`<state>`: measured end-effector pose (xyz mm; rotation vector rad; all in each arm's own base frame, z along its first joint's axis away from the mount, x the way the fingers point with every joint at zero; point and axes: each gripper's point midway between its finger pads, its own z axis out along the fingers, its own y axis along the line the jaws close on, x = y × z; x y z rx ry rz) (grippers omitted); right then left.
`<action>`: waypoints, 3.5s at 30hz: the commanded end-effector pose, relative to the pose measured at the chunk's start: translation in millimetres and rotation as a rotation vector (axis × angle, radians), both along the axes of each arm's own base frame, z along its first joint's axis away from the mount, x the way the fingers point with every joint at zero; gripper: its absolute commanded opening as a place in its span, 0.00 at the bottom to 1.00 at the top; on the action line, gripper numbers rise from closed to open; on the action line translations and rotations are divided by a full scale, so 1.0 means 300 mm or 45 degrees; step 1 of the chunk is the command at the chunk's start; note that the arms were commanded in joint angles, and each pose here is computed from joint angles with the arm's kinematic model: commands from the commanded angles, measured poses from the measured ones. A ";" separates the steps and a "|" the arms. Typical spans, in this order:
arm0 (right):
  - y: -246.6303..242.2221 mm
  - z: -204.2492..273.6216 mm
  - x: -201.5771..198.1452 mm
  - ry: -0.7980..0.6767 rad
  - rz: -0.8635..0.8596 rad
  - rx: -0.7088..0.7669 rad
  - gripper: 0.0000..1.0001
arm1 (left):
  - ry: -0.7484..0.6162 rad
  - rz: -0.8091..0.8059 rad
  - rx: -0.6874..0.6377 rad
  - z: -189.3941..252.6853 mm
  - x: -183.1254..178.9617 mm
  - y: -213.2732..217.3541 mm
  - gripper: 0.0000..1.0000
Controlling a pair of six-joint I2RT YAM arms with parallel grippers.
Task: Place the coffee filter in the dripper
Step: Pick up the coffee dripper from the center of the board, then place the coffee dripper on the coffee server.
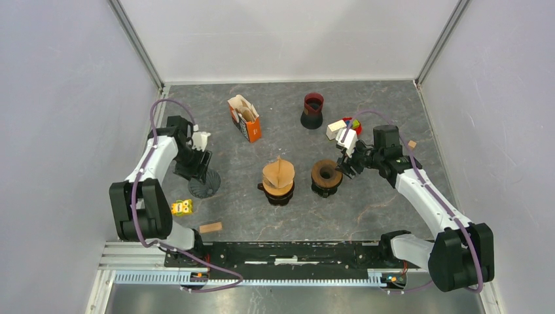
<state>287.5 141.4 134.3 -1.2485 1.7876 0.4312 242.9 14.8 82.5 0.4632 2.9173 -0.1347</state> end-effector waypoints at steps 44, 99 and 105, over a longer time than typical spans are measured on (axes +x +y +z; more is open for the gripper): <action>0.023 0.301 -0.109 -0.226 0.257 -0.026 0.70 | -0.412 -0.545 -0.739 0.717 0.383 -1.065 0.02; 0.047 0.317 -0.262 -0.198 0.453 -0.270 0.63 | 0.010 -0.697 -0.736 0.377 0.091 -1.424 0.02; 0.090 0.236 -0.290 -0.136 0.518 -0.337 0.63 | 0.034 -0.681 -0.742 0.360 0.100 -1.423 0.02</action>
